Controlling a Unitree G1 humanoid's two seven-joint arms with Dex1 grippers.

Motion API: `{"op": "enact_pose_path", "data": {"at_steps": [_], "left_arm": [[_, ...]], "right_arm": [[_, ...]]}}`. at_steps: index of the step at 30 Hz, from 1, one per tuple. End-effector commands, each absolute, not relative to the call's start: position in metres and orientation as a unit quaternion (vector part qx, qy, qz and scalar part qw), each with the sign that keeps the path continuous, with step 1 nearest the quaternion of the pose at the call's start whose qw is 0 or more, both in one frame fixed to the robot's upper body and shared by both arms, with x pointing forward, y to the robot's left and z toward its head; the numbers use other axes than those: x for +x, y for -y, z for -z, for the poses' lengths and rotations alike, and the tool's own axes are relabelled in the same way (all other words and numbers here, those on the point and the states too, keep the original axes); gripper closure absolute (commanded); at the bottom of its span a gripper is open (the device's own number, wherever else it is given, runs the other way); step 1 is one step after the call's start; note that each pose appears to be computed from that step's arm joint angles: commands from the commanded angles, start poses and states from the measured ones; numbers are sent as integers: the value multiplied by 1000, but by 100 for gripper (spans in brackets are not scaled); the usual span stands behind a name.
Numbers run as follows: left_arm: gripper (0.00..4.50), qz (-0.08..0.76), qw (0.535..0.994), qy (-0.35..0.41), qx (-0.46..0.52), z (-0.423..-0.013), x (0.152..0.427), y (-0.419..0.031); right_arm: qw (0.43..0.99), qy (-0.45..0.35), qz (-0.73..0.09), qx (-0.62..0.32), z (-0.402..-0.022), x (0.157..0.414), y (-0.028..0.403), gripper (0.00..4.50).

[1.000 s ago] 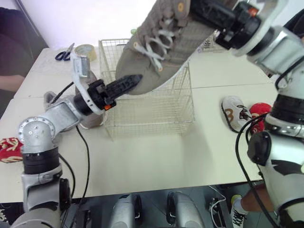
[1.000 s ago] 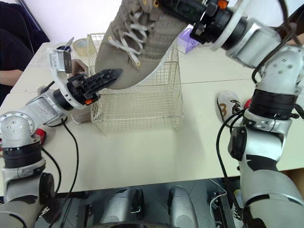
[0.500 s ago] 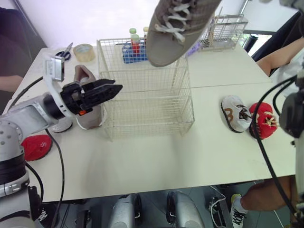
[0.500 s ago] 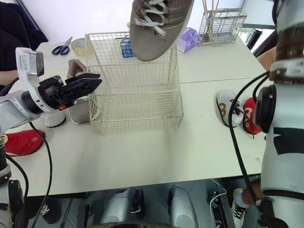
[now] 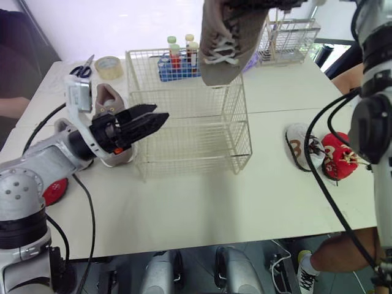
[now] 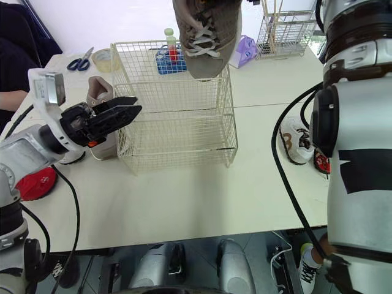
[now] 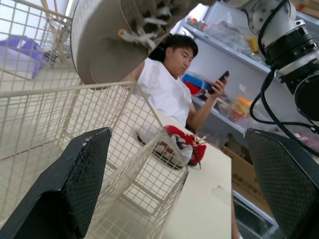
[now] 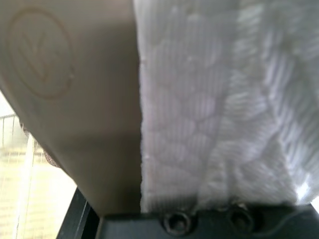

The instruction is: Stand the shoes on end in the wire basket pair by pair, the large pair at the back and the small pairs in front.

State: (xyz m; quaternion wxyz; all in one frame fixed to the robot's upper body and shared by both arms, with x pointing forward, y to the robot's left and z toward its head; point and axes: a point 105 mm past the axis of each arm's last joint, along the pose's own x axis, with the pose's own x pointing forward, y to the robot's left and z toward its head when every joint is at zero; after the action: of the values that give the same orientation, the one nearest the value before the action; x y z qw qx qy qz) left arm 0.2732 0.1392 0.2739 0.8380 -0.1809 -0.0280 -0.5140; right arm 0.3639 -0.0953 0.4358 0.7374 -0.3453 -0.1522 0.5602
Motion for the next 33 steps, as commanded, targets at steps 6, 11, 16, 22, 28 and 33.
{"op": "enact_pose_path", "data": {"at_steps": [6, 11, 16, 22, 28, 33], "left_arm": [[7, 516, 835, 59, -184, -281, 267, -132], [7, 510, 837, 67, -188, -282, 267, -131], [7, 507, 838, 70, -188, -282, 267, -127], [7, 506, 839, 72, -183, -285, 266, -127], [7, 511, 839, 66, -174, -286, 267, -124], [0, 514, 838, 64, -173, -287, 268, -122]], "right_arm": [[690, 107, -616, -363, -418, 358, 79, 250], [691, 63, -628, -354, -391, 369, 76, 250], [717, 11, -615, -329, -354, 388, 82, 250], [726, -37, -611, -313, -315, 399, 93, 250], [748, -53, -603, -274, -297, 405, 100, 250], [756, -54, -595, -269, -294, 407, 106, 4]]}}
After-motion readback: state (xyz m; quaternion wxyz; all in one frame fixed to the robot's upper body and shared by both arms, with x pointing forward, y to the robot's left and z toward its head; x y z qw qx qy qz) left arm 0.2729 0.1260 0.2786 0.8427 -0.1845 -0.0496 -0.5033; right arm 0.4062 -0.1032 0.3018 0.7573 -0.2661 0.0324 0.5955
